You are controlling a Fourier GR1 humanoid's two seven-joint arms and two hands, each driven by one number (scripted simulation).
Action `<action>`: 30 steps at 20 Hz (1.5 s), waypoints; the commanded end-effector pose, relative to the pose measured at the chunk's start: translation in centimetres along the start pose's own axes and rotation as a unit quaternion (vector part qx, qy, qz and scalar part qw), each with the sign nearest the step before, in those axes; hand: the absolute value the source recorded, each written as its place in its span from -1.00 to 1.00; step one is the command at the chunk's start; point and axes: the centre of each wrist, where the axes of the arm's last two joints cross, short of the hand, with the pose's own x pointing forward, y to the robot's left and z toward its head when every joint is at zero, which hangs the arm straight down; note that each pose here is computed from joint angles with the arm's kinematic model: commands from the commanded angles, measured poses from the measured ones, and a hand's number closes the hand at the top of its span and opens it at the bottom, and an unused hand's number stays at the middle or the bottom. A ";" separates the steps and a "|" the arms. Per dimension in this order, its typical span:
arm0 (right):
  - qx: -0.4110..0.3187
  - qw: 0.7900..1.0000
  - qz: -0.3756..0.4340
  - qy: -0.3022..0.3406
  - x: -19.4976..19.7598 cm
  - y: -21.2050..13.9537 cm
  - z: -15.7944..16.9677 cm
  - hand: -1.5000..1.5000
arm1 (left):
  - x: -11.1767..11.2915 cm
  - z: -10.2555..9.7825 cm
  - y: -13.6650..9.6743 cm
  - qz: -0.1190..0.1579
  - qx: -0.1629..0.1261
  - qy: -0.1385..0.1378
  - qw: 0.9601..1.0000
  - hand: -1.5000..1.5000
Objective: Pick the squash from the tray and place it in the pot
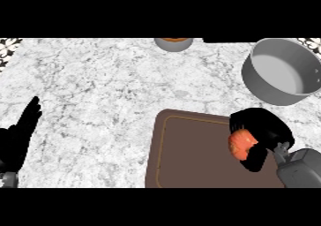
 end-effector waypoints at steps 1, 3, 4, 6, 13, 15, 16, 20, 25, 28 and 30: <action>-0.083 0.993 0.059 -0.066 -0.9 0.2 2.3 1.00 | -0.5 1.3 -0.6 0.004 0.001 0.002 1.000 0.00; -0.153 0.982 0.078 -0.079 -0.3 -2.3 4.5 1.00 | -0.6 0.9 0.0 0.003 0.016 0.008 1.000 0.00; -0.187 0.977 0.081 -0.067 -0.3 -3.1 5.0 1.00 | -0.4 -0.6 0.9 -0.001 0.014 0.004 1.000 0.00; -0.254 0.963 0.070 -0.057 -1.0 -5.4 6.4 1.00 | -1.1 1.3 0.3 0.005 0.008 -0.002 1.000 0.00; -0.377 0.925 -0.022 -0.039 -2.3 -7.9 10.0 1.00 | -0.1 0.9 0.1 -0.001 -0.001 0.001 1.000 0.00; -0.392 0.917 -0.055 -0.038 -2.4 -9.8 10.4 1.00 | -0.4 2.1 -0.7 0.007 -0.002 -0.008 1.000 0.00; -0.394 0.915 -0.070 -0.043 -2.7 -10.2 10.7 1.00 | 0.3 0.9 0.4 0.007 0.002 -0.008 1.000 0.00; -0.415 0.903 -0.097 -0.052 -5.1 -12.5 12.2 1.00 | 0.6 0.4 -1.7 0.009 0.010 -0.006 1.000 0.00; -0.433 0.891 -0.127 -0.041 -10.2 -14.9 9.0 1.00 | -1.1 0.9 -0.3 0.001 -0.005 -0.002 1.000 0.00; -0.433 0.892 -0.123 -0.046 -9.6 -16.4 5.8 1.00 | 2.4 -0.5 -1.3 0.000 -0.004 -0.014 1.000 0.00; -0.425 0.895 -0.127 -0.052 -10.4 -17.6 6.4 1.00 | 0.4 0.5 0.3 -0.001 -0.015 -0.013 1.000 0.00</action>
